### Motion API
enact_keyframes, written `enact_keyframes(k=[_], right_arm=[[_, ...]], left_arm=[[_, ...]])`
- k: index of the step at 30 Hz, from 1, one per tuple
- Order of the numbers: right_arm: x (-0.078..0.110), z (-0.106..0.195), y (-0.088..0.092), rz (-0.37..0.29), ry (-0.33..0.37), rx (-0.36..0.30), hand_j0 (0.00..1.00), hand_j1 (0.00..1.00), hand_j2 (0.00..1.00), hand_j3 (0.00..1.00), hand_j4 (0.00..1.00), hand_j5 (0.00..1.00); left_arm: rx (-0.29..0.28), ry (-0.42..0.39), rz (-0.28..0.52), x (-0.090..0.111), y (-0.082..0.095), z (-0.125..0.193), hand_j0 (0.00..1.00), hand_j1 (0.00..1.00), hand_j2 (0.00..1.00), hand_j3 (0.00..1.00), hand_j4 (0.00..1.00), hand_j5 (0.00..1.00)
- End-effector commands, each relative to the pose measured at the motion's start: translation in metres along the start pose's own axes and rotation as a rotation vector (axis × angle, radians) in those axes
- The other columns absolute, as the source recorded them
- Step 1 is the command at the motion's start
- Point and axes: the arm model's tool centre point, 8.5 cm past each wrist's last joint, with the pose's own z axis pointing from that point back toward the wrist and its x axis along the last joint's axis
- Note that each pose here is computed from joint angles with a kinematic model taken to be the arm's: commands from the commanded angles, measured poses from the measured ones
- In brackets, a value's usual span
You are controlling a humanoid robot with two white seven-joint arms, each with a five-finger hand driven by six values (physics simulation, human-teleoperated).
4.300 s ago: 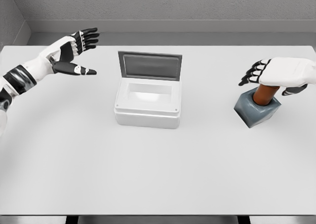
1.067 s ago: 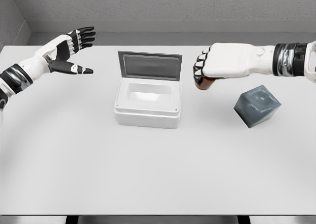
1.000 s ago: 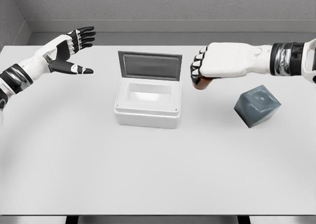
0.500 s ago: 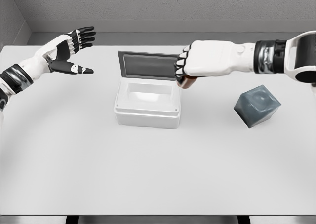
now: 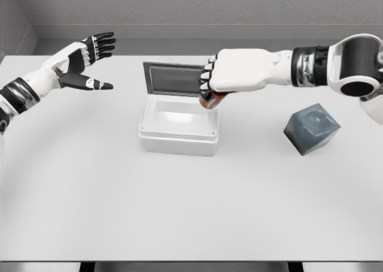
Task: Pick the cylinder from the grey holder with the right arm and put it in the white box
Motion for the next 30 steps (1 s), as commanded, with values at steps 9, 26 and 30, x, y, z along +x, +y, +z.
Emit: enact_keyframes(k=[9,26,30], right_arm=[[-0.004,-0.017,0.004,-0.021,-0.008,0.012,0.5,0.5,0.5,0.5,0.5,0.5],[-0.009,-0.029,0.012,-0.041,0.003,0.028,1.0,1.0,1.0,1.0,1.0,1.0],[-0.009,-0.03,0.011,-0.038,0.001,0.025,1.0,1.0,1.0,1.0,1.0,1.0]], left_arm=[[0.002,-0.005,0.002,0.001,0.001,0.0,1.0,1.0,1.0,1.0,1.0,1.0],[0.002,-0.005,0.002,0.001,0.001,0.0,1.0,1.0,1.0,1.0,1.0,1.0],[0.002,-0.004,0.003,0.001,0.001,0.0,1.0,1.0,1.0,1.0,1.0,1.0]])
